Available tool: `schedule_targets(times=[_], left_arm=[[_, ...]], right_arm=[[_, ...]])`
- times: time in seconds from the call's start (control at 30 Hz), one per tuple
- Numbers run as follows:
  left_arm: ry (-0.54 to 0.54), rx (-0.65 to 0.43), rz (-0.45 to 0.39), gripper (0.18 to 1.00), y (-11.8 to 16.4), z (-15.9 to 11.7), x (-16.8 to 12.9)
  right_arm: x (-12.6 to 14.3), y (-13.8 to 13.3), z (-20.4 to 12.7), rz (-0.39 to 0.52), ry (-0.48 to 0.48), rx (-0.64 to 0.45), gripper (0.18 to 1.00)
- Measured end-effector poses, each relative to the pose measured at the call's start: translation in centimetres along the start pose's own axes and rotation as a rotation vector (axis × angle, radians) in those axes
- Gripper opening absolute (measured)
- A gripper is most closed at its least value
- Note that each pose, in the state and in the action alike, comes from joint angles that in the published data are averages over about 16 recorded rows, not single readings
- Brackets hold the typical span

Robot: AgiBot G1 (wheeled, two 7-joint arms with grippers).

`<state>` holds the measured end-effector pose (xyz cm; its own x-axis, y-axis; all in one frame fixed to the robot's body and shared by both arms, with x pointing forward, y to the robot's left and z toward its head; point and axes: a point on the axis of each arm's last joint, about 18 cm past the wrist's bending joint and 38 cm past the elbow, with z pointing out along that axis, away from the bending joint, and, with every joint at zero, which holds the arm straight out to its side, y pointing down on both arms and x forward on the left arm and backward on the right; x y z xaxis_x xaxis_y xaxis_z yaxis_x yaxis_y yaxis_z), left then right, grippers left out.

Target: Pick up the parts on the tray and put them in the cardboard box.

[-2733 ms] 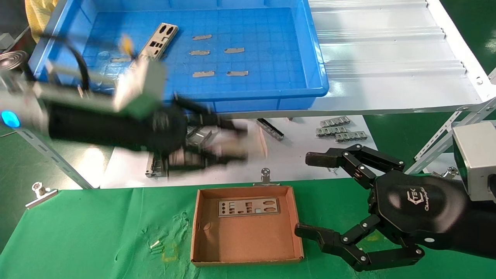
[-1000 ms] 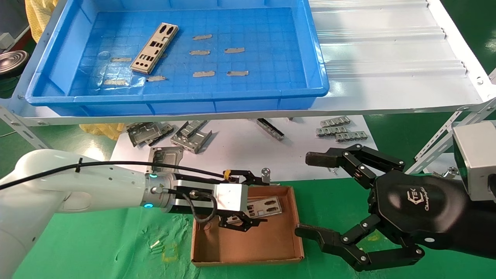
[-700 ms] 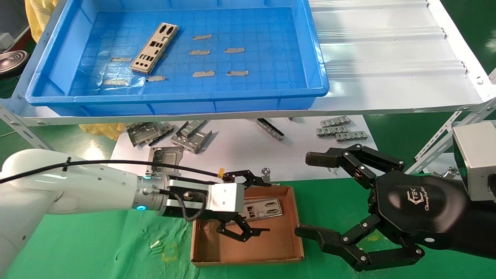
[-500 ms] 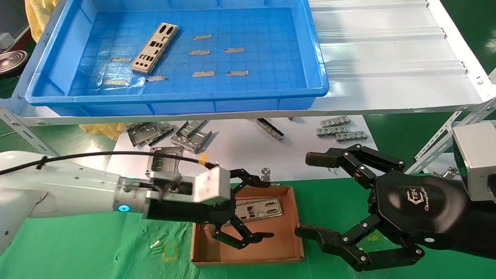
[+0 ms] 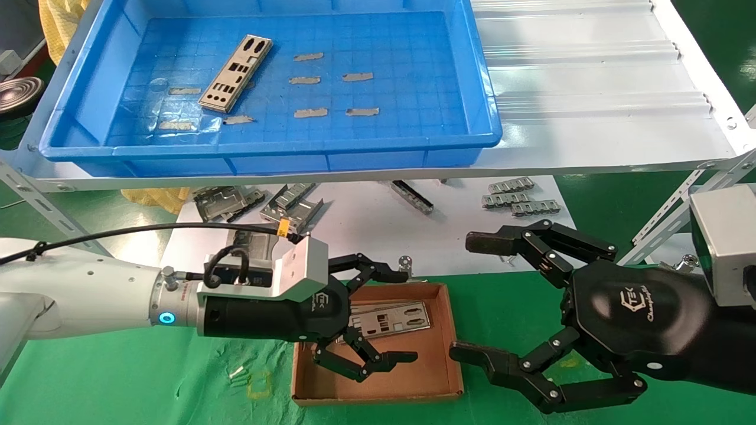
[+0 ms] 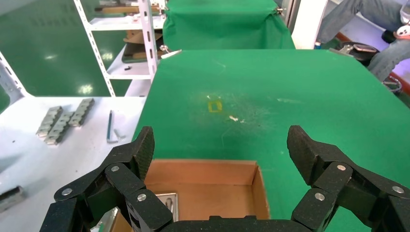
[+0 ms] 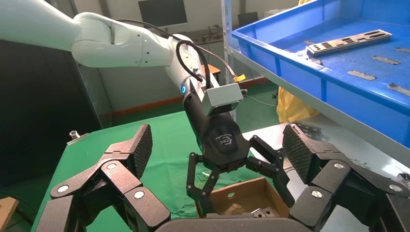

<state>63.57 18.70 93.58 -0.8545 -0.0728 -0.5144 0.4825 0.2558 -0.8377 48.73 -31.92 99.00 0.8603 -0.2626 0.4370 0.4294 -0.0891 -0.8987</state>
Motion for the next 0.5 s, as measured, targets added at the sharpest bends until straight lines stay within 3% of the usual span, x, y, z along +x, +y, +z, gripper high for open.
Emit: schedule_targets(times=[0.5], left_arm=[[-0.062, 0.068, -0.026, 1.001, -1.2, -3.8, 0.9]], right_arm=[[0.0, 0.0, 0.0, 0.000, 0.000, 0.000, 1.000]])
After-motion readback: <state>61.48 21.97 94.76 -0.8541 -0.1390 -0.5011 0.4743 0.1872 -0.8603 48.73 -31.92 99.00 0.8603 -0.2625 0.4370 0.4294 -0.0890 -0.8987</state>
